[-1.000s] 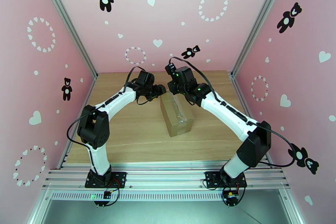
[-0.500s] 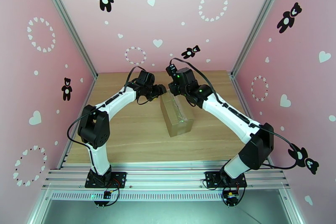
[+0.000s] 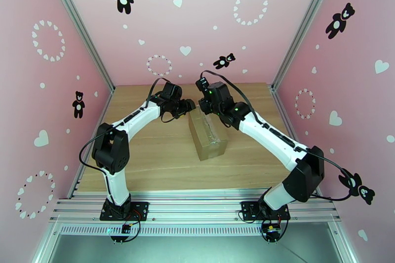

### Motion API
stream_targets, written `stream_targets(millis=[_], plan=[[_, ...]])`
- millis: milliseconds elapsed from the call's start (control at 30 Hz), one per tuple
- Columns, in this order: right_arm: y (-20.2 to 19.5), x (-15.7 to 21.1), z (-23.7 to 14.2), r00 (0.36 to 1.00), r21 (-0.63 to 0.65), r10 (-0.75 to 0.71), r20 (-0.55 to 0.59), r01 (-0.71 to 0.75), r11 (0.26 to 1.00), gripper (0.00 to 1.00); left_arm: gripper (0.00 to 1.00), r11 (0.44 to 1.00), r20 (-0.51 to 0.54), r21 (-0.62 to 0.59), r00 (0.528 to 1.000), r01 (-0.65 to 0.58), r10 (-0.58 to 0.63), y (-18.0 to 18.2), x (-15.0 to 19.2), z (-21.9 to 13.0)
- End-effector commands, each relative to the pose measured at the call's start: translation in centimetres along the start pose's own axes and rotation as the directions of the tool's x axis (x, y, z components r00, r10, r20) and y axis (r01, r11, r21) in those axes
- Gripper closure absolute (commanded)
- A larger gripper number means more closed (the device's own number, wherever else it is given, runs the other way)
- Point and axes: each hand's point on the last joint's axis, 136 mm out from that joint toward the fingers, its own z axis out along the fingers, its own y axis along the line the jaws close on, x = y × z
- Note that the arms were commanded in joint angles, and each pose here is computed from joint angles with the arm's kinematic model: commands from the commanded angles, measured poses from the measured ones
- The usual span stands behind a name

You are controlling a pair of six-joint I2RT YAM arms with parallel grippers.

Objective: Unpack the express box

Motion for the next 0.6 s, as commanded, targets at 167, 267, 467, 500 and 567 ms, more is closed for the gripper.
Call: stream_targets(millis=[167,267,467,500,567], plan=[[0.5,2.5,-0.1,0.998,-0.015,-0.02,-0.054,0.019,1.0,1.0,0.3,0.998,-0.027,-0.012,0.998,-0.054,0.053,-1.3,-0.2,0.2],[0.5,2.5,-0.1,0.998,-0.014,-0.017,-0.052,0.016,1.0,1.0,0.3,0.998,-0.048,-0.007,0.997,-0.063,0.063,-1.6,-0.1,0.9],[0.4,2.4,-0.4,0.999,-0.01,-0.014,-0.048,0.014,1.0,1.0,0.3,0.998,-0.081,-0.01,0.995,-0.063,0.062,-1.1,0.3,2.2],[0.4,2.4,-0.4,0.999,-0.011,-0.015,-0.048,0.014,1.0,1.0,0.3,0.998,-0.084,-0.014,0.995,-0.059,0.058,-1.0,0.3,2.4],[0.4,2.4,-0.5,0.999,-0.011,-0.012,-0.048,0.012,1.0,1.0,0.31,0.998,-0.091,-0.025,0.995,-0.053,0.05,-0.6,0.5,2.7]])
